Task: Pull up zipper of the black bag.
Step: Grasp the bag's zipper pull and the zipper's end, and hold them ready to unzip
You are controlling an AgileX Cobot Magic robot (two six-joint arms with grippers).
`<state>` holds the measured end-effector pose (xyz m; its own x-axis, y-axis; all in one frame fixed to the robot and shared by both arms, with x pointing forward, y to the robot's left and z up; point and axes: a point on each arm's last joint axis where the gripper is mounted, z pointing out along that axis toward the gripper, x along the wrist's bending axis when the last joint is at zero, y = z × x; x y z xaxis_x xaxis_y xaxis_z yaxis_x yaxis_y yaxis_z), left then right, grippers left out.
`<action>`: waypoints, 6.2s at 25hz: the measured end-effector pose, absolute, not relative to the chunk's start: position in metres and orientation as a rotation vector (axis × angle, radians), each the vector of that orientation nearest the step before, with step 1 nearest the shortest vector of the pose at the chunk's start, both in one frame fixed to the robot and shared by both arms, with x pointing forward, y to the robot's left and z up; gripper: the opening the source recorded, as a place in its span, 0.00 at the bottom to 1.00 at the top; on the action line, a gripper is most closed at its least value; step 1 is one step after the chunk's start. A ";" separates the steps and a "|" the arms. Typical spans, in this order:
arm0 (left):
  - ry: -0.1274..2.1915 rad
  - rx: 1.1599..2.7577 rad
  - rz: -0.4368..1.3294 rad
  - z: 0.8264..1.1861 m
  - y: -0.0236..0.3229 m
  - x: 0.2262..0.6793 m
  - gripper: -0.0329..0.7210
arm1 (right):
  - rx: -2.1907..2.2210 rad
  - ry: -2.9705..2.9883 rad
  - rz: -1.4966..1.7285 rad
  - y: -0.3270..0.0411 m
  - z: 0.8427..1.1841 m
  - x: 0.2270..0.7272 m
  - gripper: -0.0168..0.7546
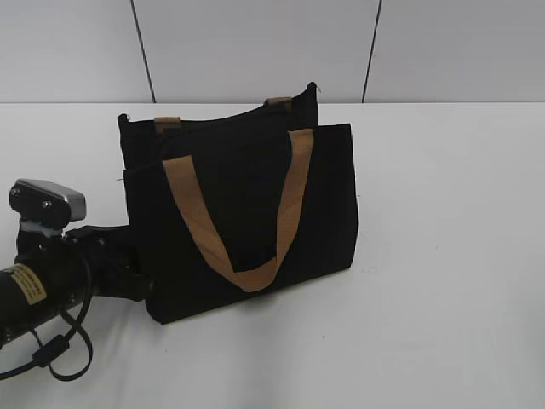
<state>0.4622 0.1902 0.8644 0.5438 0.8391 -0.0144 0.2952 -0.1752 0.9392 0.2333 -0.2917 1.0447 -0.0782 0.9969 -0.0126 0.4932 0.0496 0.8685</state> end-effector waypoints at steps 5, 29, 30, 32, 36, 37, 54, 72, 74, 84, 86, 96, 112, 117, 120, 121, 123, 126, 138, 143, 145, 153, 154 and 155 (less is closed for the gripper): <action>0.934 1.703 0.667 0.868 0.186 0.471 0.35 | 1.518 1.654 0.948 -0.292 1.045 0.233 0.49; 0.924 1.689 0.678 0.875 0.187 0.470 0.06 | 1.518 1.654 0.948 -0.292 1.045 0.233 0.49; 0.928 1.676 0.690 0.879 0.189 0.469 0.06 | 1.518 1.654 0.948 -0.292 1.045 0.233 0.49; 0.940 1.627 0.733 0.892 0.193 0.467 0.06 | 1.518 1.654 0.948 -0.292 1.045 0.233 0.49; 0.923 1.525 0.815 0.925 0.199 0.464 0.06 | 1.518 1.654 0.948 -0.292 1.045 0.233 0.49; 0.914 1.511 0.825 0.933 0.200 0.463 0.06 | 1.518 1.654 0.948 -0.292 1.045 0.233 0.49; 0.794 1.428 0.918 1.006 0.209 0.440 0.06 | 1.518 1.654 0.948 -0.292 1.045 0.233 0.49; 0.880 1.522 0.864 1.024 0.202 0.458 0.06 | 1.535 1.676 0.993 -0.288 1.045 0.235 0.49; 0.910 1.536 0.834 1.023 0.202 0.458 0.06 | 1.560 1.734 1.000 -0.285 1.046 0.243 0.49; 0.954 1.591 0.813 1.033 0.204 0.456 0.06 | 1.339 2.156 1.319 -0.249 1.067 0.319 0.49; 0.954 1.590 0.813 1.034 0.204 0.455 0.06 | 1.272 2.243 1.397 -0.240 1.066 0.334 0.49; 0.958 1.590 0.811 1.034 0.204 0.455 0.06 | 0.794 2.542 1.429 -0.185 1.063 0.419 0.49; 0.958 1.590 0.811 1.034 0.204 0.455 0.06 | 0.408 2.625 1.549 -0.056 1.043 0.504 0.49; 0.958 1.590 0.811 1.034 0.204 0.455 0.06 | 0.376 2.637 1.556 -0.033 1.034 0.519 0.49; 0.958 1.590 0.811 1.034 0.204 0.455 0.06 | 0.397 2.627 1.537 -0.028 1.028 0.529 0.49; 0.958 1.590 0.811 1.034 0.204 0.455 0.06 | 0.409 2.628 1.530 -0.027 1.025 0.531 0.49; 0.958 1.590 0.811 1.034 0.204 0.455 0.06 | 0.432 2.633 1.528 -0.026 1.020 0.534 0.49; 0.958 1.590 0.811 1.034 0.204 0.455 0.06 | 0.479 2.627 1.535 -0.025 1.015 0.537 0.49; 0.958 1.590 0.811 1.034 0.204 0.455 0.06 | 0.576 2.558 1.582 -0.024 1.017 0.543 0.36; 0.958 1.590 0.811 1.034 0.204 0.455 0.06 | 0.574 2.556 1.583 -0.024 1.017 0.543 0.35; 0.958 1.590 0.811 1.034 0.204 0.455 0.06 | 0.573 2.556 1.583 -0.024 1.017 0.543 0.35; 0.958 1.590 0.811 1.034 0.204 0.455 0.06 | 0.611 2.546 1.589 -0.020 1.012 0.549 0.35; 0.957 1.590 0.811 1.034 0.204 0.455 0.06 | 0.616 2.547 1.595 -0.019 1.011 0.550 0.35; 0.957 1.590 0.811 1.034 0.204 0.455 0.06 | 0.616 2.552 1.597 -0.018 1.010 0.550 0.35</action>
